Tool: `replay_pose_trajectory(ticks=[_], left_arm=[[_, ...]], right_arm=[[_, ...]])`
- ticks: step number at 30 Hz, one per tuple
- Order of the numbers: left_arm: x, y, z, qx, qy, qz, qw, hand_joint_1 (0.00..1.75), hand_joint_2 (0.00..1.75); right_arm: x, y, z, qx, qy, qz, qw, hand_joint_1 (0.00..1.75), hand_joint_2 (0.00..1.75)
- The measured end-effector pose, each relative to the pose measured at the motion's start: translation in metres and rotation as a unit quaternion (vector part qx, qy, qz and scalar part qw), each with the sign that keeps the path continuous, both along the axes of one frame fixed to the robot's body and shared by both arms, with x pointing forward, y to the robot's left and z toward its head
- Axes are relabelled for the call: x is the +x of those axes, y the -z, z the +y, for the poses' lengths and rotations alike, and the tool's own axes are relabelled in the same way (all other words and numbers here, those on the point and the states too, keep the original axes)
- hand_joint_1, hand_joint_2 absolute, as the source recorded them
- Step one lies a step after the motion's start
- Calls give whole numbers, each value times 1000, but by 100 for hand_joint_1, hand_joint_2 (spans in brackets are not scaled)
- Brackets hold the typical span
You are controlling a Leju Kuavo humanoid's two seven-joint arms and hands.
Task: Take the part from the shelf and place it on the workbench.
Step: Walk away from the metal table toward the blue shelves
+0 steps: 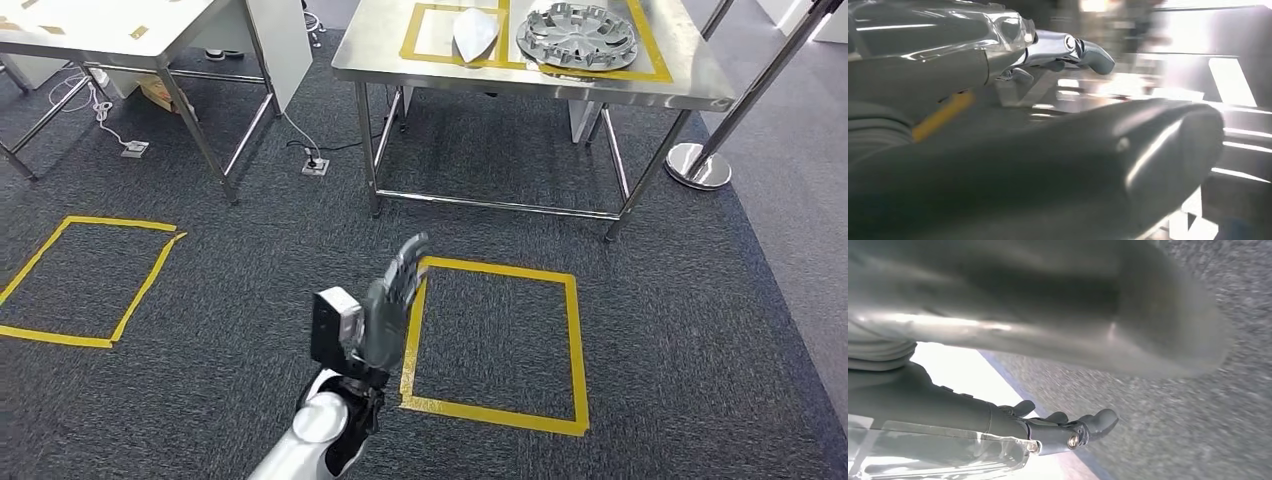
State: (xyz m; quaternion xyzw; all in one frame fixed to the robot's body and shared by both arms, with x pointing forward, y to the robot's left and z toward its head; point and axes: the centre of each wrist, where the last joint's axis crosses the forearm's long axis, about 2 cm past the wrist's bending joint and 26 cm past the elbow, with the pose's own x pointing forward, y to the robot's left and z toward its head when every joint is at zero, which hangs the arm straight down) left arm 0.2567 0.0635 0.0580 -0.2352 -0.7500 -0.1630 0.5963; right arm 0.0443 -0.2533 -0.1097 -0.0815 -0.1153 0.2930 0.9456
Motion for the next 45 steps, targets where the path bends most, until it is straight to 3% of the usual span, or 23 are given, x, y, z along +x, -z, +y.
replay_pose_trajectory(ticks=[1, 5, 7, 11, 14, 16, 18, 24, 31, 34, 35, 38, 45], left_arm=[[-9, 21, 10, 37, -19, 52, 998, 0, 175], [-64, 92, 61, 187, -92, 230, 951, 0, 175], [-97, 119, 88, 274, -100, 341, 894, 0, 175], [-163, 152, 135, 395, -92, 583, 704, 0, 175], [-187, 161, 158, 427, -89, 665, 607, 0, 175], [-195, 163, 168, 440, -87, 692, 566, 0, 175], [-198, 165, 174, 448, -83, 707, 541, 0, 175], [-200, 165, 179, 448, -72, 716, 531, 0, 175], [-194, 165, 180, 464, -78, 700, 538, 0, 175], [-193, 164, 180, 462, -81, 697, 542, 0, 44], [-193, 164, 180, 461, -82, 696, 545, 0, 0], [-195, 165, 181, 459, -84, 690, 553, 0, 0], [-196, 165, 185, 455, -95, 678, 569, 0, 0]], right_arm=[[0, 0, 0, -2, 2, 0, 1000, 0, 0], [-1, 0, -1, -9, 2, -3, 1000, 0, 0], [-3, 0, -1, -10, -2, -3, 1000, 0, 0], [-3, 0, 0, -12, -4, 0, 1000, 0, 175], [-2, 0, 1, -13, -3, 3, 1000, 0, 175], [-2, 0, 1, -14, -1, 11, 1000, 0, 175], [-2, 0, 2, -15, 3, 22, 1000, 0, 175], [-1, 0, 5, -11, 16, 39, 999, 0, 175], [0, 0, 6, -4, 59, 72, 996, 0, 175], [0, 0, 6, -6, 71, 72, 995, 0, 175], [0, 0, 6, -5, 72, 72, 995, 0, 131], [0, 0, 6, -4, 74, 71, 995, 0, 0], [0, 0, 5, -6, 73, 69, 995, 0, 0]])
